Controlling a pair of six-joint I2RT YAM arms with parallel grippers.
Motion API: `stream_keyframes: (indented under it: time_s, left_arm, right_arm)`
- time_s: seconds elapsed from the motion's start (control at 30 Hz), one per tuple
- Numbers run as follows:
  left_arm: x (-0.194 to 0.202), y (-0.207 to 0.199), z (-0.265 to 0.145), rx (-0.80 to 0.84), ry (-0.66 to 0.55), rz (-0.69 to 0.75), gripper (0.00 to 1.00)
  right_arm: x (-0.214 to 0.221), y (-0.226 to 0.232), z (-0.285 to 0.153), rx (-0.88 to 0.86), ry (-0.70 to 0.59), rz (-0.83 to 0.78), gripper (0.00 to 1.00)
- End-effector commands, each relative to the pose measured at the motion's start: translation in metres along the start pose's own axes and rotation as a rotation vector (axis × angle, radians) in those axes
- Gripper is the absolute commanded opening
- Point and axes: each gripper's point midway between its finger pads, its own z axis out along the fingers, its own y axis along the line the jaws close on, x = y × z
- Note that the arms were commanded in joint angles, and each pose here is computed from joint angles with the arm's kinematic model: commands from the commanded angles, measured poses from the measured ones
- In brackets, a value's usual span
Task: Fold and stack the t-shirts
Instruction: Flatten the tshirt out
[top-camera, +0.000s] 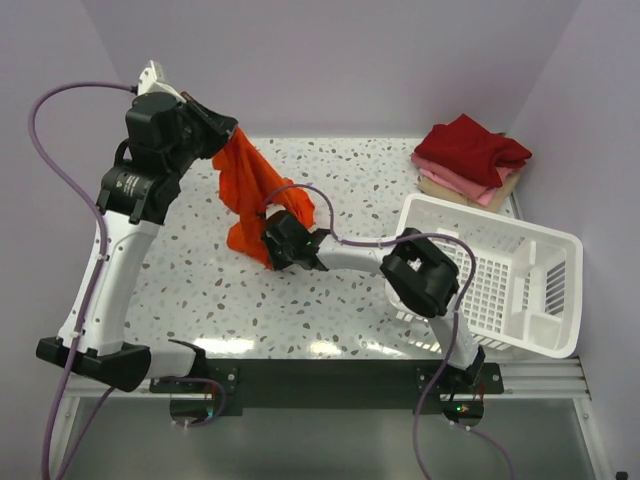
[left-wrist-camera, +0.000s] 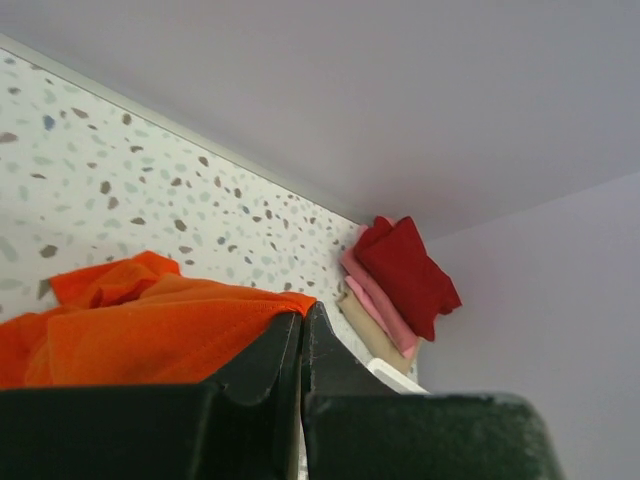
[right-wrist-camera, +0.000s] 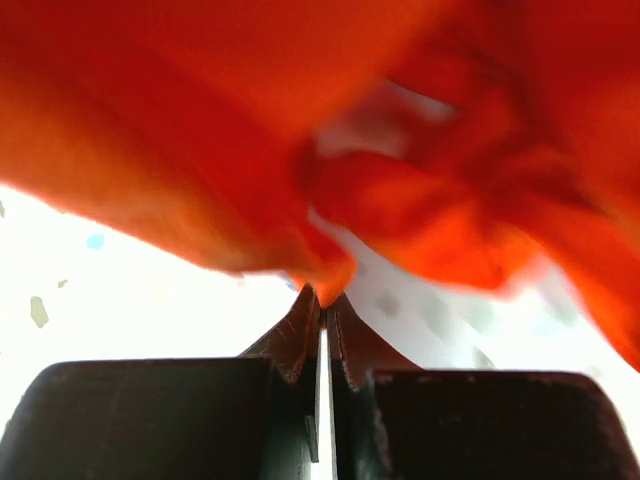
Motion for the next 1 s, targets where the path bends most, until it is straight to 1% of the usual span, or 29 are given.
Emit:
stream_keyframes:
  time_s: [0.0, 0.03, 0.07, 0.1, 0.13, 0.17, 0.23, 0.27, 0.3, 0.33, 0.37, 0.4, 0.43, 0.47, 0.5, 0.57, 0.6, 0.7, 0.8, 0.9, 0.93, 0.97]
  left_arm:
    - [-0.042, 0.011, -0.026, -0.047, -0.155, 0.073, 0.00]
    - [-0.046, 0.018, -0.026, -0.069, -0.172, 0.079, 0.00]
    - [-0.048, 0.025, -0.029, -0.086, -0.181, 0.090, 0.00]
    - [-0.053, 0.034, -0.029, -0.117, -0.203, 0.111, 0.00]
    - [-0.056, 0.039, -0.030, -0.134, -0.212, 0.122, 0.00]
    - [-0.056, 0.045, -0.032, -0.150, -0.216, 0.135, 0.00]
    - [-0.061, 0.058, -0.033, -0.191, -0.232, 0.175, 0.00]
    - [-0.062, 0.062, -0.036, -0.201, -0.237, 0.190, 0.00]
    - [-0.064, 0.067, -0.036, -0.212, -0.239, 0.224, 0.00]
    - [-0.065, 0.068, -0.035, -0.209, -0.244, 0.243, 0.00]
    - [-0.064, 0.071, -0.035, -0.211, -0.238, 0.263, 0.00]
    - [-0.063, 0.072, -0.035, -0.208, -0.227, 0.306, 0.00]
    - [-0.064, 0.072, -0.033, -0.201, -0.221, 0.354, 0.00]
    - [-0.064, 0.073, -0.033, -0.201, -0.220, 0.355, 0.00]
    - [-0.064, 0.076, -0.034, -0.214, -0.213, 0.400, 0.00]
    - [-0.067, 0.082, -0.037, -0.246, -0.218, 0.434, 0.00]
    - [-0.070, 0.089, -0.040, -0.288, -0.223, 0.465, 0.00]
    - [-0.077, 0.098, -0.051, -0.341, -0.236, 0.540, 0.00]
    - [-0.081, 0.105, -0.062, -0.380, -0.239, 0.606, 0.00]
    - [-0.079, 0.112, -0.070, -0.408, -0.217, 0.657, 0.00]
    - [-0.079, 0.114, -0.073, -0.417, -0.213, 0.663, 0.00]
    - [-0.080, 0.115, -0.079, -0.425, -0.218, 0.664, 0.00]
  right_arm:
    - [-0.055, -0.018, -0.059, 0.082, -0.146, -0.018, 0.00]
    - [-0.061, -0.027, -0.079, 0.100, -0.168, -0.015, 0.00]
    - [-0.063, -0.038, -0.089, 0.144, -0.181, -0.012, 0.00]
    - [-0.060, -0.054, -0.100, 0.189, -0.164, -0.007, 0.00]
    - [-0.066, -0.062, -0.121, 0.209, -0.185, 0.004, 0.00]
    - [-0.069, -0.076, -0.133, 0.257, -0.195, 0.015, 0.00]
    - [-0.069, -0.108, -0.160, 0.343, -0.183, 0.046, 0.00]
    - [-0.081, -0.116, -0.185, 0.362, -0.225, 0.056, 0.00]
    - [-0.085, -0.140, -0.202, 0.425, -0.234, 0.077, 0.00]
    - [-0.092, -0.148, -0.216, 0.446, -0.257, 0.083, 0.00]
    - [-0.105, -0.152, -0.240, 0.452, -0.307, 0.090, 0.00]
    - [-0.110, -0.170, -0.255, 0.497, -0.317, 0.084, 0.00]
    - [-0.130, -0.178, -0.283, 0.526, -0.368, 0.081, 0.00]
    - [-0.131, -0.178, -0.286, 0.527, -0.372, 0.068, 0.00]
    - [-0.134, -0.189, -0.298, 0.561, -0.371, 0.069, 0.00]
    - [-0.154, -0.193, -0.323, 0.586, -0.417, 0.054, 0.00]
    - [-0.164, -0.197, -0.338, 0.602, -0.440, 0.059, 0.00]
    - [-0.175, -0.204, -0.355, 0.630, -0.453, 0.049, 0.00]
    - [-0.198, -0.204, -0.384, 0.655, -0.513, 0.045, 0.00]
    - [-0.208, -0.204, -0.401, 0.678, -0.532, 0.030, 0.00]
    - [-0.220, -0.200, -0.416, 0.676, -0.573, 0.029, 0.00]
    - [-0.225, -0.198, -0.424, 0.678, -0.586, 0.017, 0.00]
